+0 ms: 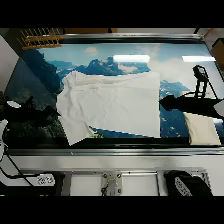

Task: Fold the clothes and pants, and hang the long-sleeved shirts on hangers.

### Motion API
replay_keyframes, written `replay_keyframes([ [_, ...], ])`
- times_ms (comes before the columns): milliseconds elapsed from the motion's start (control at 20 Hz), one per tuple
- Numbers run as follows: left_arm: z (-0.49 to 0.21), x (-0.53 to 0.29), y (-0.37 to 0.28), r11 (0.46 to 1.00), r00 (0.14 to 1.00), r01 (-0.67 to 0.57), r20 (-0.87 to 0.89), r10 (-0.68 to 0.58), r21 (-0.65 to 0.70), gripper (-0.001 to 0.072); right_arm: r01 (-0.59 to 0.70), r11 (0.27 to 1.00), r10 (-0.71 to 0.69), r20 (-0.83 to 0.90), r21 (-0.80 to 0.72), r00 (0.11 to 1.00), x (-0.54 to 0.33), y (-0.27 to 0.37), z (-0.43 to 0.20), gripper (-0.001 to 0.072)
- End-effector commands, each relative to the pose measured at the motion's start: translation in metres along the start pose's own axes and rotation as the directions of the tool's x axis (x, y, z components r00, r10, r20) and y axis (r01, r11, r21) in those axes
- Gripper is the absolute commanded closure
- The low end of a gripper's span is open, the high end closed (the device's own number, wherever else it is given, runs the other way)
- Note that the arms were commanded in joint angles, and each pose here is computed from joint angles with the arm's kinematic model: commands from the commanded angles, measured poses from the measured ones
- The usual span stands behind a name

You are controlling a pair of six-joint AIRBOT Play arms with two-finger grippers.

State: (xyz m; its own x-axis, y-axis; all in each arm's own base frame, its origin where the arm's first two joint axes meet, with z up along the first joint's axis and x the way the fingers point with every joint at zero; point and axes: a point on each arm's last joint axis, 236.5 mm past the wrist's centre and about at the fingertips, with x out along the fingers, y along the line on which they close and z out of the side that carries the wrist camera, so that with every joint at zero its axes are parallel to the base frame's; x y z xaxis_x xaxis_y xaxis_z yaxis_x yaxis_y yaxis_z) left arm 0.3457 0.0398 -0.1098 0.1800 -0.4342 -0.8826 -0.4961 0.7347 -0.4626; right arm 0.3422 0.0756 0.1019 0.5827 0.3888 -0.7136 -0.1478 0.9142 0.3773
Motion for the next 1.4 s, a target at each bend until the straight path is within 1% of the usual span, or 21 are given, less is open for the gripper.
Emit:
replay_keyframes([
  [0, -0.003, 0.014, -0.010, 0.999, 0.999, 0.038, -0.007, -0.038, 0.026, 0.0096, -0.069, 0.997, 0.069, 0.011, 0.017, 0.998, 0.002, 0.021, -0.004, 0.0202],
  [300, -0.013, 0.034, -0.042, 0.991, 1.000, 0.021, -0.015, -0.019, 0.134, 0.0098, -0.081, 0.996, 0.081, 0.017, 0.029, 0.997, 0.001, 0.024, -0.002, 0.0202],
  [350, -0.015, 0.037, -0.046, 0.989, 1.000, 0.019, -0.017, -0.016, 0.150, 0.0187, -0.081, 0.996, 0.080, 0.016, 0.028, 0.997, 0.001, 0.023, -0.002, 0.0202],
  [400, -0.016, 0.038, -0.049, 0.987, 1.000, 0.019, -0.017, -0.016, 0.160, 0.0575, -0.078, 0.997, 0.078, 0.016, 0.028, 0.997, 0.001, 0.023, -0.002, 0.0202],
  [450, -0.016, 0.037, -0.051, 0.987, 1.000, 0.019, -0.011, -0.018, 0.161, 0.0704, -0.061, 0.998, 0.061, 0.011, 0.015, 0.998, 0.001, 0.019, -0.004, 0.0202],
  [550, -0.012, 0.025, -0.054, 0.986, 1.000, 0.013, 0.021, -0.017, 0.167, 0.0703, -0.007, 1.000, 0.007, -0.020, -0.004, 1.000, 0.000, 0.005, -0.012, 0.0202],
  [600, -0.012, 0.015, -0.053, 0.983, 0.999, -0.007, 0.038, -0.001, 0.184, 0.0704, 0.023, 0.999, -0.022, -0.048, 0.024, 0.999, -0.001, -0.003, -0.021, 0.0202],
  [700, -0.020, -0.001, -0.046, 0.971, 0.996, -0.061, 0.073, 0.046, 0.231, 0.0704, 0.141, 0.977, -0.119, -0.137, 0.161, 0.983, -0.004, -0.037, -0.056, 0.0202],
  [750, -0.032, -0.005, -0.043, 0.969, 0.996, -0.067, 0.071, 0.051, 0.237, 0.0703, 0.234, 0.930, -0.180, -0.203, 0.285, 0.962, -0.004, -0.060, -0.084, 0.0202],
  [800, -0.046, -0.006, -0.039, 0.970, 0.997, -0.066, 0.059, 0.053, 0.235, 0.0703, 0.325, 0.853, -0.223, -0.276, 0.410, 0.935, -0.005, -0.080, -0.115, 0.0201],
  [850, -0.058, -0.005, -0.035, 0.970, 0.997, -0.066, 0.053, 0.055, 0.232, 0.0703, 0.390, 0.761, -0.232, -0.343, 0.519, 0.910, -0.002, -0.094, -0.147, 0.0201],
  [900, -0.069, -0.005, -0.031, 0.971, 0.997, -0.067, 0.049, 0.057, 0.230, 0.0703, 0.419, 0.694, -0.215, -0.386, 0.586, 0.897, 0.004, -0.099, -0.173, 0.0201],
  [950, -0.078, -0.005, -0.028, 0.971, 0.997, -0.068, 0.050, 0.058, 0.229, 0.0703, 0.430, 0.637, -0.185, -0.414, 0.640, 0.891, 0.013, -0.101, -0.196, 0.0201],
  [1000, -0.084, -0.006, -0.025, 0.971, 0.997, -0.070, 0.057, 0.058, 0.229, 0.0703, 0.416, 0.602, -0.155, -0.411, 0.681, 0.898, 0.023, -0.100, -0.209, 0.0201],
  [1100, -0.091, -0.008, -0.024, 0.970, 0.996, -0.069, 0.072, 0.054, 0.233, 0.0703, 0.346, 0.537, -0.113, -0.341, 0.769, 0.933, 0.046, -0.096, -0.216, 0.0201],
  [1200, -0.095, -0.011, -0.024, 0.969, 0.995, -0.068, 0.082, 0.050, 0.237, 0.0703, 0.280, 0.474, -0.105, -0.262, 0.835, 0.959, 0.061, -0.098, -0.213, 0.0202],
  [1250, -0.096, -0.011, -0.024, 0.969, 0.995, -0.068, 0.086, 0.049, 0.238, 0.0703, 0.266, 0.463, -0.117, -0.239, 0.846, 0.964, 0.065, -0.103, -0.210, 0.0202],
  [1350, -0.096, -0.012, -0.025, 0.969, 0.995, -0.067, 0.089, 0.047, 0.239, 0.0703, 0.258, 0.467, -0.142, -0.217, 0.846, 0.966, 0.072, -0.110, -0.206, 0.0202],
])
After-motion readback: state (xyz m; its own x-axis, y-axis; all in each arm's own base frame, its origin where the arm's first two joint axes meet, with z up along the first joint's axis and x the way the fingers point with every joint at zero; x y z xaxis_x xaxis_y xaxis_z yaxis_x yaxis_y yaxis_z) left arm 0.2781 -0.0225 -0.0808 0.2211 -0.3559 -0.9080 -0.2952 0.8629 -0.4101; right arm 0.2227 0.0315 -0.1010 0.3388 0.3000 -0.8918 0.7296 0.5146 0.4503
